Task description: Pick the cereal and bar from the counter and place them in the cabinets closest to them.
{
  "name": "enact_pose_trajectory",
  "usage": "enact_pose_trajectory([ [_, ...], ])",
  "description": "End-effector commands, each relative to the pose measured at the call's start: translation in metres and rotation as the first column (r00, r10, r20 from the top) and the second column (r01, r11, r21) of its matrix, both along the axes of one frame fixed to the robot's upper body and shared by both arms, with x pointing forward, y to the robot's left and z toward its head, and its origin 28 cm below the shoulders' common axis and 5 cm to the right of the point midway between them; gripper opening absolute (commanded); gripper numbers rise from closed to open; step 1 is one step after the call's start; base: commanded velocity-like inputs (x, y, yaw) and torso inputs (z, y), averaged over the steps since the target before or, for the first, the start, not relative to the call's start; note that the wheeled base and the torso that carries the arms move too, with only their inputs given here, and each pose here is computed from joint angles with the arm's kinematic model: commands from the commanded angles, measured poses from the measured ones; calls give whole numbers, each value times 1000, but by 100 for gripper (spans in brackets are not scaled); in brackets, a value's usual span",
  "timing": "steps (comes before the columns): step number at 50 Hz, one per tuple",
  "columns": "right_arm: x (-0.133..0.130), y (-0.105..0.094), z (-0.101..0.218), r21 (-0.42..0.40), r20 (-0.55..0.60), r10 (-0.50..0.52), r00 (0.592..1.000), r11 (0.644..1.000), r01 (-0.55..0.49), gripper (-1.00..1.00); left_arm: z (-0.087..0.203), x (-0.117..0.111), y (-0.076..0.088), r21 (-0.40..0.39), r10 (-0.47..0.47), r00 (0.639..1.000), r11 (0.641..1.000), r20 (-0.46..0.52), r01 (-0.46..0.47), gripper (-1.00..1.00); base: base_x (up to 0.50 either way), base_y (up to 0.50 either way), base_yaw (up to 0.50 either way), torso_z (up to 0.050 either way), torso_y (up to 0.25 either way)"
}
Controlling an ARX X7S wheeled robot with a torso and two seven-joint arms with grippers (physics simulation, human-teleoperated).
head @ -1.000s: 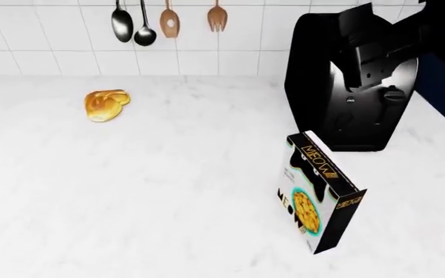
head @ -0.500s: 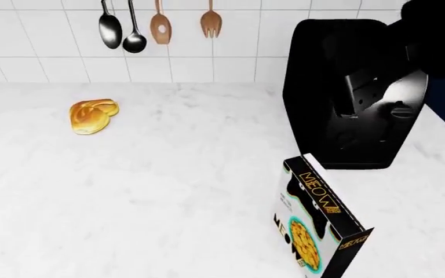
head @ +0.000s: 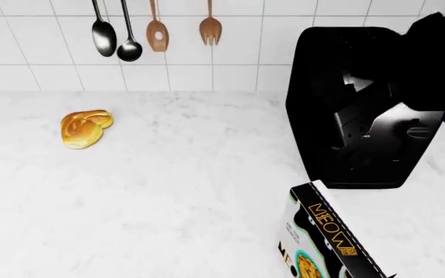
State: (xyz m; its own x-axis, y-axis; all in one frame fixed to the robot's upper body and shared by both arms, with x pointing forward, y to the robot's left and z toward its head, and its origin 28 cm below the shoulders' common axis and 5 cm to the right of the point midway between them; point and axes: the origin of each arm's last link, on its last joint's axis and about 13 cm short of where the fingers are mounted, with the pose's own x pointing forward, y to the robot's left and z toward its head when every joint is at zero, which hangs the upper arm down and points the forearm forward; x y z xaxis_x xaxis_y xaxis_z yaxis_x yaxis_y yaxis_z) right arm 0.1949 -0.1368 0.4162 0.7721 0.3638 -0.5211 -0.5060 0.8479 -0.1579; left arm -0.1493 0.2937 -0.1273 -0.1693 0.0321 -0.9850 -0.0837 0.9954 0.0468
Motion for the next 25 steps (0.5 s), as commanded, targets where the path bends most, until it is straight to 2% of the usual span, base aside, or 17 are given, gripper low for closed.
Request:
enact_pose_trajectory([
  [1, -9, -8, -26, 34, -86, -30, 996, 999, 33, 100, 0, -1, 0, -2, -3, 1000, 1000, -2, 3, 100, 0, 0, 0, 0, 0],
  [6, -15, -9, -33, 43, -163, -56, 985, 997, 64, 100, 0, -1, 0, -10, -8, 1000, 1000, -2, 8, 100, 0, 0, 0, 0, 0],
  [18, -22, -9, -48, 15, -203, -50, 978, 998, 54, 100, 0, -1, 0, -14, -11, 1000, 1000, -1, 11, 100, 0, 0, 0, 0, 0],
  [25, -28, -12, -64, 26, -262, -65, 963, 997, 74, 100, 0, -1, 0, -13, -16, 1000, 1000, 1, 16, 100, 0, 0, 0, 0, 0],
])
